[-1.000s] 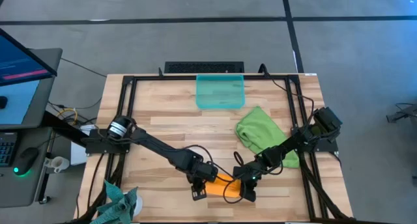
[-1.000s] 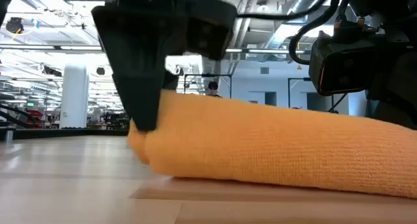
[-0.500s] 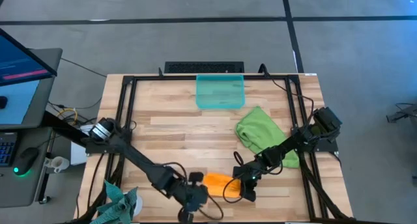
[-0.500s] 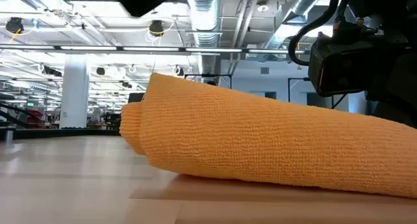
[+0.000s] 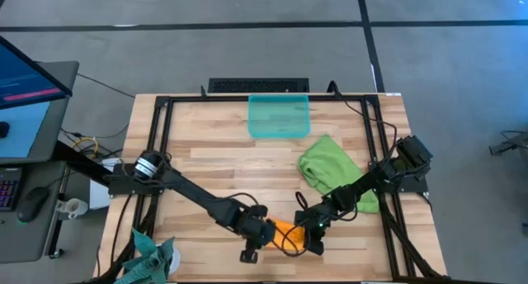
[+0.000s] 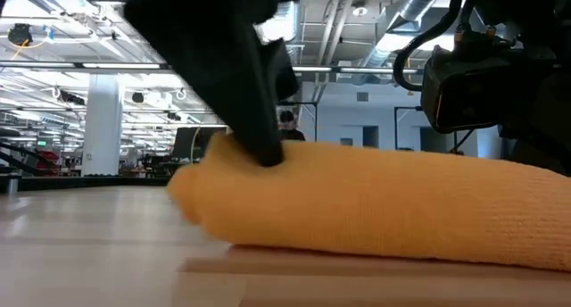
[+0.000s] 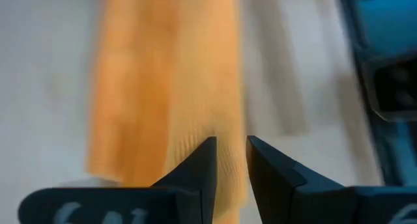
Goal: Roll microfiber towels into tight, uniform cylinder then place into a basket
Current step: Roll the orange microfiber towel
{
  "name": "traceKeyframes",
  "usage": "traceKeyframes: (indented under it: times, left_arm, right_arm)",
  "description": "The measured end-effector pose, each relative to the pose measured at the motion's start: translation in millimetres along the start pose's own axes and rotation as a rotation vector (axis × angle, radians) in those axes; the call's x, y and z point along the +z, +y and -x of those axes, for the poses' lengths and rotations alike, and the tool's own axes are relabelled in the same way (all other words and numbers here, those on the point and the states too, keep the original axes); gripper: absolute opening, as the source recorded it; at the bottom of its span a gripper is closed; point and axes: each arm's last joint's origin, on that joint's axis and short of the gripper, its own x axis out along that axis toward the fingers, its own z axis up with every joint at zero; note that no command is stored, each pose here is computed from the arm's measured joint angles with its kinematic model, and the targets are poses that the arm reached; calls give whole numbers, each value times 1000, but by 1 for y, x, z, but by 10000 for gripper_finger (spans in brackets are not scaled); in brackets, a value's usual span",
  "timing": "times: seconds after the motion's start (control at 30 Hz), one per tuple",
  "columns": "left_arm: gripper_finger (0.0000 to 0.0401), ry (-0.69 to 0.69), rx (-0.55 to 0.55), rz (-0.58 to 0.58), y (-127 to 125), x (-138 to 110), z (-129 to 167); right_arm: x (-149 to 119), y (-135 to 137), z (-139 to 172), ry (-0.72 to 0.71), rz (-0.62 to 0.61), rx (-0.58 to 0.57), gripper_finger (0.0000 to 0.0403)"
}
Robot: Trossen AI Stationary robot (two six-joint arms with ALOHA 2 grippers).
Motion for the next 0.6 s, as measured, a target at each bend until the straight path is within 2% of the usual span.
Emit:
traceKeyframes:
  times: [0.13, 0.3, 0.6]
  left_arm:
    - [76, 32, 86, 70, 13, -5, -1]
    - [76, 79, 74, 110, 15, -15, -17]
    - [76, 96, 81, 208, 17, -22, -20]
  right_arm:
    - [0, 0, 0, 13, -1, 7, 13]
    - [0, 0, 0, 10, -15, 12, 17]
    - [1, 1, 0, 1, -111, 16, 66]
